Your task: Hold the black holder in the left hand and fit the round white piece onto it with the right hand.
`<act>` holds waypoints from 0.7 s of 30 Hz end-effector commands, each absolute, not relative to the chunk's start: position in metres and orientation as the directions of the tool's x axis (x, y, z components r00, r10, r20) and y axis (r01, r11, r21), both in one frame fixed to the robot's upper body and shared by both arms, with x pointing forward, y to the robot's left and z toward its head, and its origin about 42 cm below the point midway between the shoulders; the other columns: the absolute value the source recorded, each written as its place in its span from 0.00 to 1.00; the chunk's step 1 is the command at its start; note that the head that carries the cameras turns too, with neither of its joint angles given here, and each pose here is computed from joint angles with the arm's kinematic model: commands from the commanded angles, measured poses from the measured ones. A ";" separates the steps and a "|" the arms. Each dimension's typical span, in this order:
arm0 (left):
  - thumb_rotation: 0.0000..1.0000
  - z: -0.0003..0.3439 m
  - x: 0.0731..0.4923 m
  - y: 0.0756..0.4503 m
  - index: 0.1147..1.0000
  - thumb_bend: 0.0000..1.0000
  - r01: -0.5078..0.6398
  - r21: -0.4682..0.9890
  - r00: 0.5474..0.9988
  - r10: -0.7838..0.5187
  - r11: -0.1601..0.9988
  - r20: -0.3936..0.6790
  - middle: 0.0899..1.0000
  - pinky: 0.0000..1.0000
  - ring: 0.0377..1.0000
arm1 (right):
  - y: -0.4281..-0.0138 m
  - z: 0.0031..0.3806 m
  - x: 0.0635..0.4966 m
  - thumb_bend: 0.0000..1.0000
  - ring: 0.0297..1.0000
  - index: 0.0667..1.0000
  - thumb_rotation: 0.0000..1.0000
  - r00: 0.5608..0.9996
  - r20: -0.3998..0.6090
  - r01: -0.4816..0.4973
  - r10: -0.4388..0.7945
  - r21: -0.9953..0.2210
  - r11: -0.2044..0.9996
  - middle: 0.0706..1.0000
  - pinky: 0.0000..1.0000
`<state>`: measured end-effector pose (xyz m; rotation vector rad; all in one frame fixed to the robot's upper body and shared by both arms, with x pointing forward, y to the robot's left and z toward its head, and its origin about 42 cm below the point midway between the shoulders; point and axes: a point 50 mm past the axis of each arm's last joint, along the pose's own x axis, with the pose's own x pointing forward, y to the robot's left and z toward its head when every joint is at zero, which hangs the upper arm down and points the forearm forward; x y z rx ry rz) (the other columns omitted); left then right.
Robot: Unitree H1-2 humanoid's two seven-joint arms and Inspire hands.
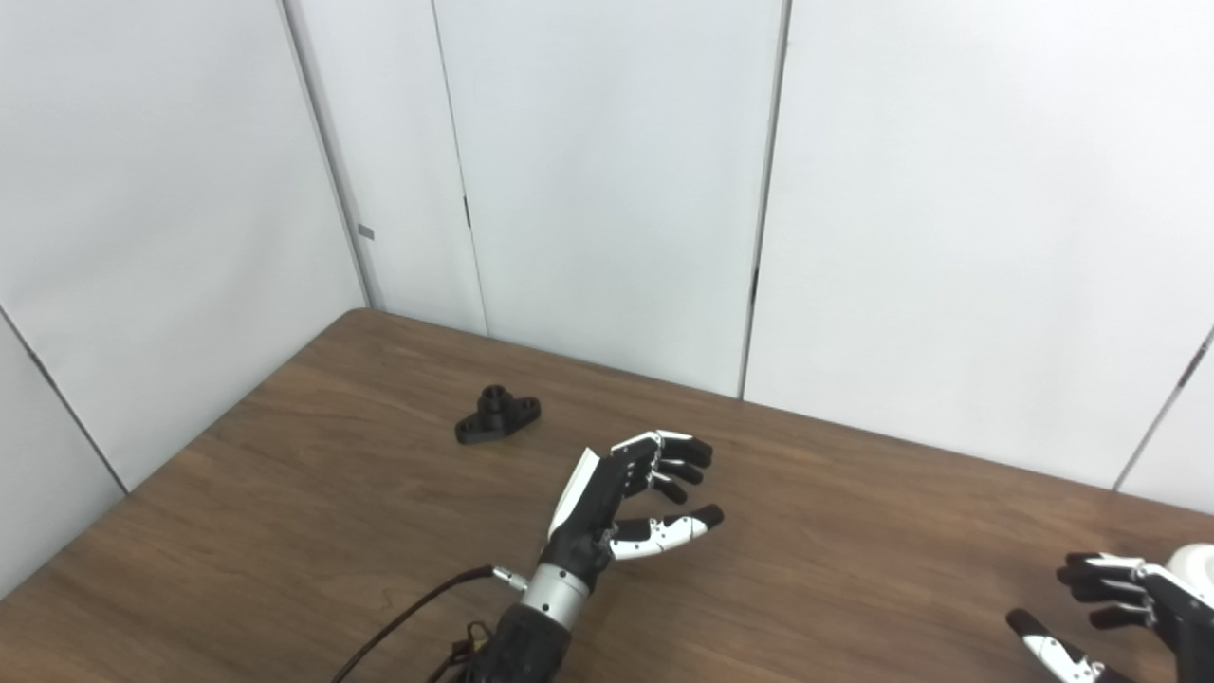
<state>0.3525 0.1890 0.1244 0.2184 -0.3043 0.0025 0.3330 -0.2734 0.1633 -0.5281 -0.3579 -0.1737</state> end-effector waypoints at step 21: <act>0.04 0.187 0.367 0.250 0.52 0.69 -0.097 0.398 0.889 -0.101 0.912 0.447 0.63 0.46 0.59 | -0.280 0.185 0.338 0.50 0.54 0.46 0.13 0.892 0.450 0.272 -0.041 -0.463 0.844 0.60 0.45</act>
